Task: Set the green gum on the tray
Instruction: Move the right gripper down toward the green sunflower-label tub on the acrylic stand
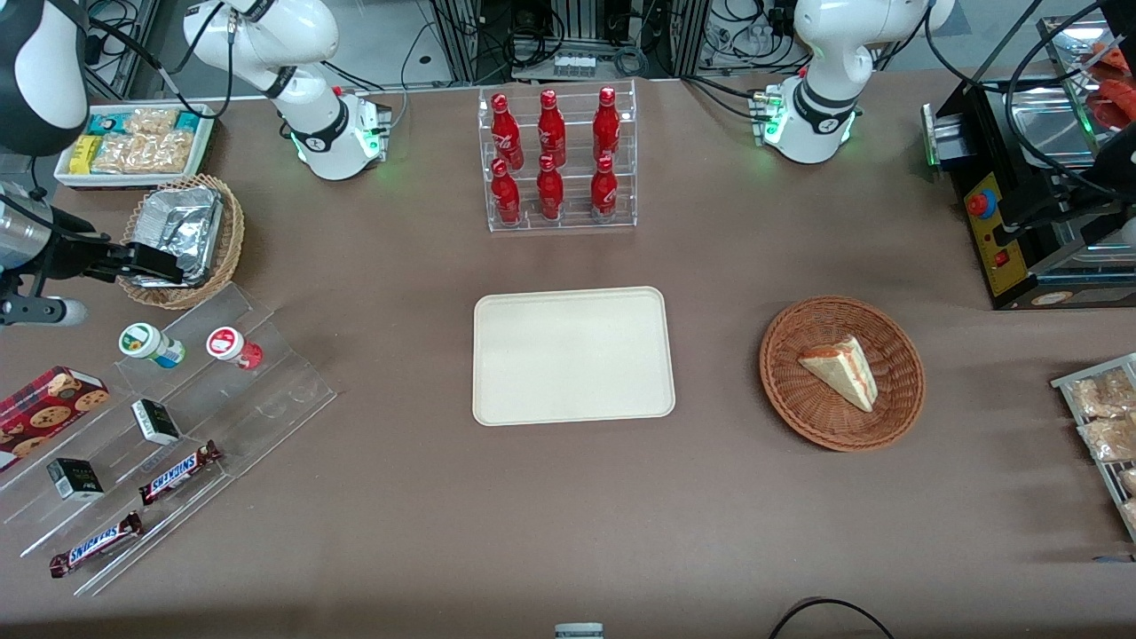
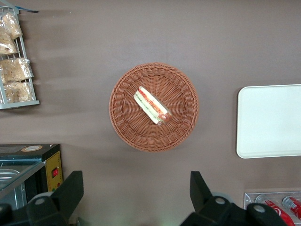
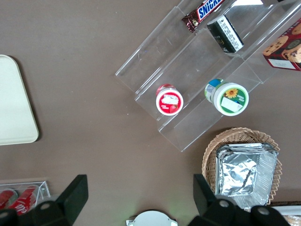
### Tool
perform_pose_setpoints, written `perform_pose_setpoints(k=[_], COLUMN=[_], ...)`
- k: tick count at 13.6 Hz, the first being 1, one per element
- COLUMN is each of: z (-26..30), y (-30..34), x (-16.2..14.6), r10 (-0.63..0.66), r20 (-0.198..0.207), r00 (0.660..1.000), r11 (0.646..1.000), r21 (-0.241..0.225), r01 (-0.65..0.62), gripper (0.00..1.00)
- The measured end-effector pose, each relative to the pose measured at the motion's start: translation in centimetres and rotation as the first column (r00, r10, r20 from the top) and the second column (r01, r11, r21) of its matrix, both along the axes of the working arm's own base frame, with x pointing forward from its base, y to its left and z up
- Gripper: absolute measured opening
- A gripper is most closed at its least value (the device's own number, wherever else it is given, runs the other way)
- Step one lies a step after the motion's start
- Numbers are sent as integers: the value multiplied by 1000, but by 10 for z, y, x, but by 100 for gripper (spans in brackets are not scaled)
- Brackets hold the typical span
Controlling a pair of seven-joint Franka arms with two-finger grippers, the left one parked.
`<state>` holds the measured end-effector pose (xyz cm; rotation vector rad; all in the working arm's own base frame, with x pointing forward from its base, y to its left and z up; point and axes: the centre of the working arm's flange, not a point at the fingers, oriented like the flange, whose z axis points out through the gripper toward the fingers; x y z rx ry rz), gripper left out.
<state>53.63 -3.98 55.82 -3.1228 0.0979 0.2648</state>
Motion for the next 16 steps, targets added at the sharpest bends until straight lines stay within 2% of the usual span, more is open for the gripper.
perform_pose_setpoints(k=[4, 7, 9, 13, 14, 16], z=[-35, -57, -66, -86, -92, -104], y=[-16, -48, -66, -100, -108, -118], x=[5, 4, 2, 2, 2, 2], r10=[171, 335, 453, 689, 710, 719], r20=[30, 72, 95, 105, 110, 116], r00=[985, 939, 886, 717, 695, 685], r11=[985, 940, 888, 721, 700, 691], r21=[25, 39, 34, -6, -11, -21], r01=[-171, -339, -458, -693, -714, -722], gripper=[100, 100, 100, 100, 100, 100])
